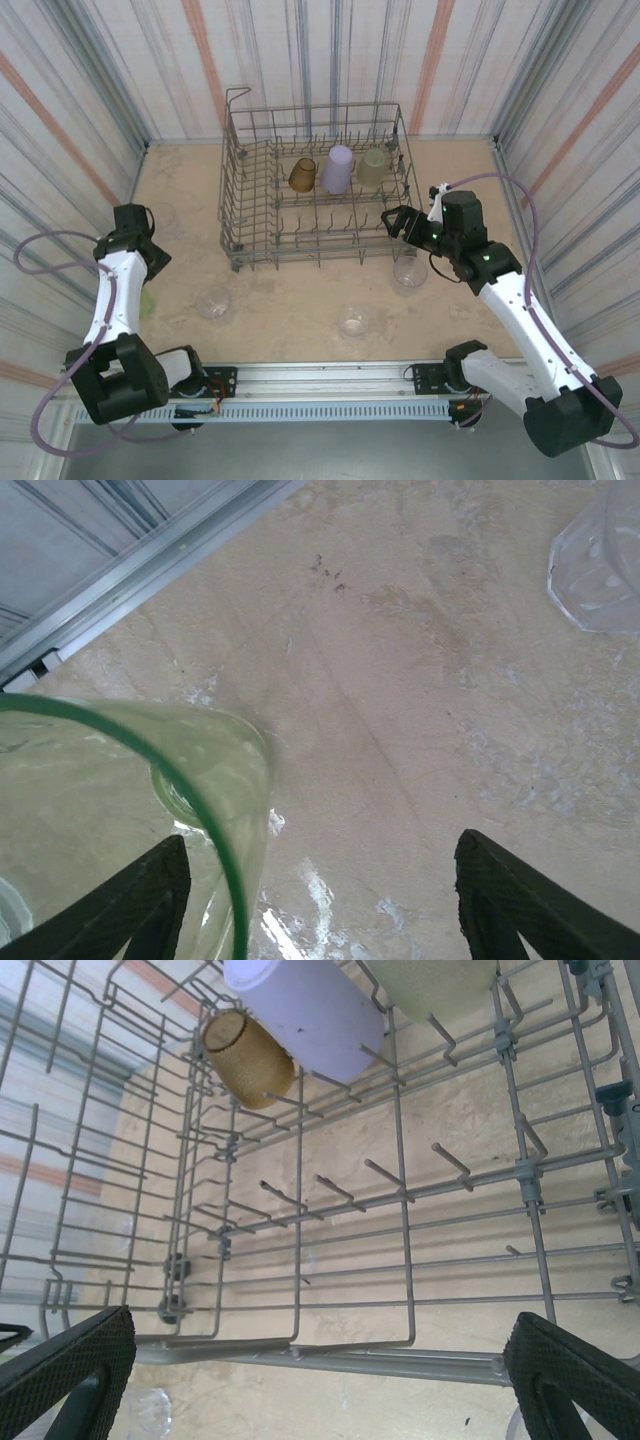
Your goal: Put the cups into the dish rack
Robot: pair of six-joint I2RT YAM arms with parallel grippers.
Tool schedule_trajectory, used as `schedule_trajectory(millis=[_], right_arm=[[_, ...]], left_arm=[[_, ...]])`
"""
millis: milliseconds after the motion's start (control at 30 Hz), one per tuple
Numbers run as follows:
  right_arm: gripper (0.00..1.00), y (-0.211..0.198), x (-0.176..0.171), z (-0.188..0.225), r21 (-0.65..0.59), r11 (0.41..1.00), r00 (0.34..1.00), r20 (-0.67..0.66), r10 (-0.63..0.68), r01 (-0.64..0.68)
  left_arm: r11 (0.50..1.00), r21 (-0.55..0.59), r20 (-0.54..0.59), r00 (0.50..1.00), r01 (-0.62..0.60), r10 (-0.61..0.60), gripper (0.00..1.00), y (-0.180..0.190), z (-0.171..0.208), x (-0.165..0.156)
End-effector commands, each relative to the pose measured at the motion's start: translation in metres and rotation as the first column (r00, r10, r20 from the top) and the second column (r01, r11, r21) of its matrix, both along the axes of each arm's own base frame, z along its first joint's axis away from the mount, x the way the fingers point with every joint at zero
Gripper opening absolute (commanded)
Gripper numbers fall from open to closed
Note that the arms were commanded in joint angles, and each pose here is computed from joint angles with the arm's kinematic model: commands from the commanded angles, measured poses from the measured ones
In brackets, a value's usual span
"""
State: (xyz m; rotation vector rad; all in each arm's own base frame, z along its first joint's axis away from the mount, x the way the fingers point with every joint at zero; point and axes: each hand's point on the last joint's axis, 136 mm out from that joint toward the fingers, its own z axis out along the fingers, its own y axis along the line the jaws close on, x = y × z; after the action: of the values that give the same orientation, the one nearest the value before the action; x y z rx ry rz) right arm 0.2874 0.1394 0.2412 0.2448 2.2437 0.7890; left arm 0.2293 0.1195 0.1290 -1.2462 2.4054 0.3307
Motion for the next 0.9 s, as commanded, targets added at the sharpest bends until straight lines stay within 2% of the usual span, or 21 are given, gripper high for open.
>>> schedule_trajectory(millis=[0, 133, 233, 300, 633, 867], right_arm=[[0.99, 0.000, 0.001, 0.000, -0.011, 1.000, 1.000, 0.002, -0.001, 0.001], [0.99, 0.002, 0.002, 0.000, 0.004, 1.000, 1.000, 0.006, -0.003, 0.003], [0.99, 0.000, 0.002, 0.000, 0.000, 1.000, 1.000, 0.011, -0.009, 0.009], [0.99, 0.000, 0.002, 0.001, -0.007, 1.000, 1.000, 0.013, -0.009, 0.009], [0.99, 0.001, 0.003, 0.000, -0.014, 1.000, 1.000, 0.003, 0.003, -0.003], [0.99, 0.001, 0.003, -0.003, -0.005, 1.000, 1.000, -0.001, -0.009, 0.009]], left_arm=[[1.000, -0.013, -0.007, 1.000, 0.017, -0.017, 0.58, -0.001, -0.006, 0.000], [0.999, -0.021, -0.001, 1.000, 0.030, -0.030, 0.26, -0.003, -0.005, 0.000], [0.999, -0.029, 0.009, 0.999, 0.035, -0.035, 0.08, -0.006, -0.005, 0.000], [0.999, -0.034, 0.021, 0.999, 0.038, -0.038, 0.01, -0.007, -0.004, 0.000], [0.986, -0.111, 0.131, 0.985, 0.123, -0.108, 0.00, -0.025, 0.005, 0.020], [0.964, -0.174, 0.161, 0.971, 0.202, -0.175, 0.00, -0.039, 0.007, 0.031]])
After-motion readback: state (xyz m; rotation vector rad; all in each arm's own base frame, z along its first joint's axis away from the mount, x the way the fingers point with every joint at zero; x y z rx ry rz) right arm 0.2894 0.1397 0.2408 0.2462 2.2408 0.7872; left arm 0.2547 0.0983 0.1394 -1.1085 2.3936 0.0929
